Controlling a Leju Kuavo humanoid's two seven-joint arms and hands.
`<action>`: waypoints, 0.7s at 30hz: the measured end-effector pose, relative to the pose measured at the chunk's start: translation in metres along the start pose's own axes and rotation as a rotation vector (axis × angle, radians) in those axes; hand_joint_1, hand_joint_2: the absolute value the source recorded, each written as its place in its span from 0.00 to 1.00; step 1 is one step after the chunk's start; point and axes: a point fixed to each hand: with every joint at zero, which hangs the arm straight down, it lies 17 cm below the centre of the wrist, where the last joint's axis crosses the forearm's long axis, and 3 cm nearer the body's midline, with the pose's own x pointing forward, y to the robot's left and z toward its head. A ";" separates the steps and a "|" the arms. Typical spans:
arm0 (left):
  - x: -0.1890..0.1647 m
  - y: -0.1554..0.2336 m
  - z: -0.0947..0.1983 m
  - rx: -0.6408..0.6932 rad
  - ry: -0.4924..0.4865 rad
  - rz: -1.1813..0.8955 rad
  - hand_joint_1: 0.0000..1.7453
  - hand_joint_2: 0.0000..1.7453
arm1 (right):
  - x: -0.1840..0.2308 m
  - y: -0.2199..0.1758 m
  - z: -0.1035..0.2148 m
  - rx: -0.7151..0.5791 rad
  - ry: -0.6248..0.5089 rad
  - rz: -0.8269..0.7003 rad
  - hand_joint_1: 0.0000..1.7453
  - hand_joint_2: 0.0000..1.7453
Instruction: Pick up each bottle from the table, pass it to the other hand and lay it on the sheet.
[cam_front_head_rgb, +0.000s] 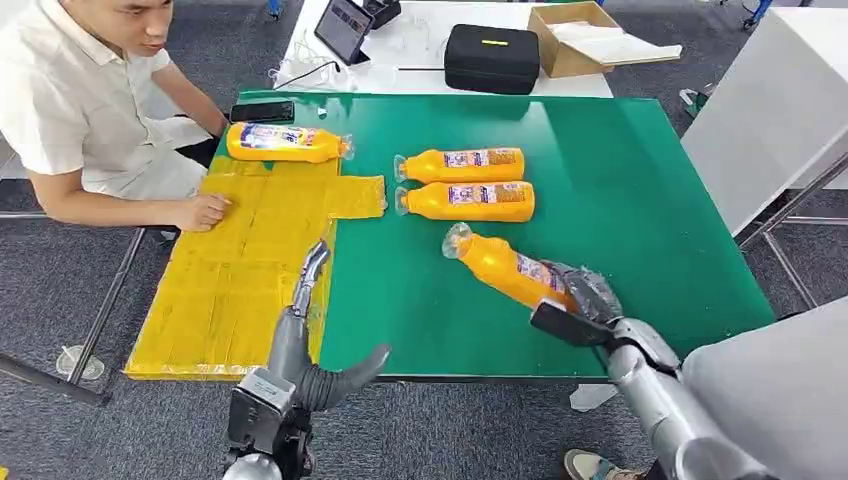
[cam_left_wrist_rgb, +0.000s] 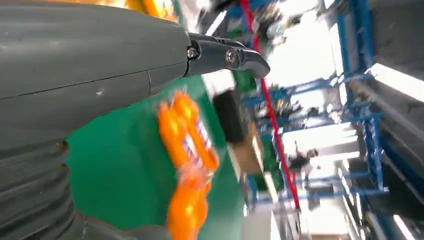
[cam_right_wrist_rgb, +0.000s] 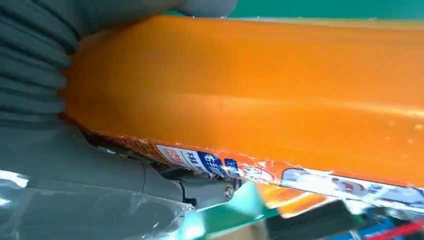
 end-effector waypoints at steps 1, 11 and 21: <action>-0.001 0.000 0.001 0.000 0.011 0.024 0.00 1.00 | 0.009 0.003 0.001 -0.008 -0.017 -0.023 1.00 1.00; -0.016 0.016 0.008 0.089 0.106 0.216 0.00 1.00 | 0.106 -0.002 0.006 -0.141 -0.217 -0.232 1.00 1.00; -0.023 0.015 0.017 0.104 0.157 0.374 0.00 1.00 | 0.147 -0.020 0.004 -0.223 -0.295 -0.323 1.00 1.00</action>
